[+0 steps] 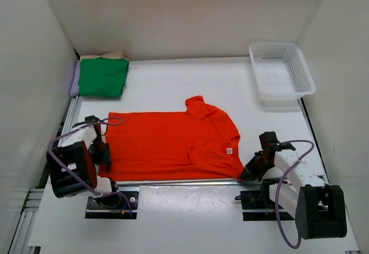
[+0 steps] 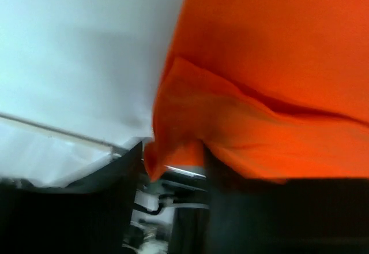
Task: Fold and stack the t-shirts
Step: Fold the flattened tshirt in 1/3 of the way, then grap the side of the flattened tshirt furthest away from the robot with both arms
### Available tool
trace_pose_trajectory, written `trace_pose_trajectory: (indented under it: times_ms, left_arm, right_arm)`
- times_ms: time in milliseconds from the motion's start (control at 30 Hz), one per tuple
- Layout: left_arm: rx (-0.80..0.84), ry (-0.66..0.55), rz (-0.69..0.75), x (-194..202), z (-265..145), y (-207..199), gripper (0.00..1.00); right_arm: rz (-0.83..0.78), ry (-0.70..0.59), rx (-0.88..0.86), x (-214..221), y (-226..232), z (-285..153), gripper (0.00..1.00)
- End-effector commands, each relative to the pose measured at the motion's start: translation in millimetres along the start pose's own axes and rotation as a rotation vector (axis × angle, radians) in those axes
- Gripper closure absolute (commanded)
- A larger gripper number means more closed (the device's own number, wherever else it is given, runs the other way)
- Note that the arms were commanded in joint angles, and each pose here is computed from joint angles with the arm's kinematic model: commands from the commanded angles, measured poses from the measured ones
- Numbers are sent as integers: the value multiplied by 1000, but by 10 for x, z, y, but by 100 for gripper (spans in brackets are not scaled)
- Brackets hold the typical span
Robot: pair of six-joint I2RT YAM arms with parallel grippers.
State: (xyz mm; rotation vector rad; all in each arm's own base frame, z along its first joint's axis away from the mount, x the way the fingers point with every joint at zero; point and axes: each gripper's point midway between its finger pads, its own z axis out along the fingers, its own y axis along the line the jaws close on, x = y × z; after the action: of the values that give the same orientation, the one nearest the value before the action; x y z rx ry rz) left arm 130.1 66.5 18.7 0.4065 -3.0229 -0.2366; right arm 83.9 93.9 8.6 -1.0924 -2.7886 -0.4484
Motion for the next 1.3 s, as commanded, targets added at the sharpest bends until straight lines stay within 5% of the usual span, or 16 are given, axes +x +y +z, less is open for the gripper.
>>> trace_pose_trajectory:
  times_ms: [0,133,200,400,533,867,1100,1267]
  left_arm:
    - [-123,19,-7,120,50,219,36]
    - [-201,-56,-37,-119,-144,400,13]
    - [-270,-149,-68,-321,-365,554,0]
    - [-367,-517,-211,-1047,-1383,900,0]
    - [-157,-702,-36,-1366,-1938,225,0]
    - [-67,-569,59,-1895,-1523,-195,0]
    - [75,-518,88,-2430,-1248,-522,0]
    - [60,-409,57,-2474,-782,-410,0]
  right_arm:
    - [53,22,47,54,-143,113,83]
    - [-1,-19,49,-41,-66,-29,44]
    - [-25,-103,68,-128,-57,-214,42]
    - [-162,-453,-38,-558,443,-1122,45]
    - [-309,-483,-107,-695,821,-1362,46]
    - [-632,-439,-157,-1152,2287,-1488,46]
    - [-628,-422,-89,-1857,3273,-914,47]
    - [-609,-360,-20,-2047,3411,-323,49]
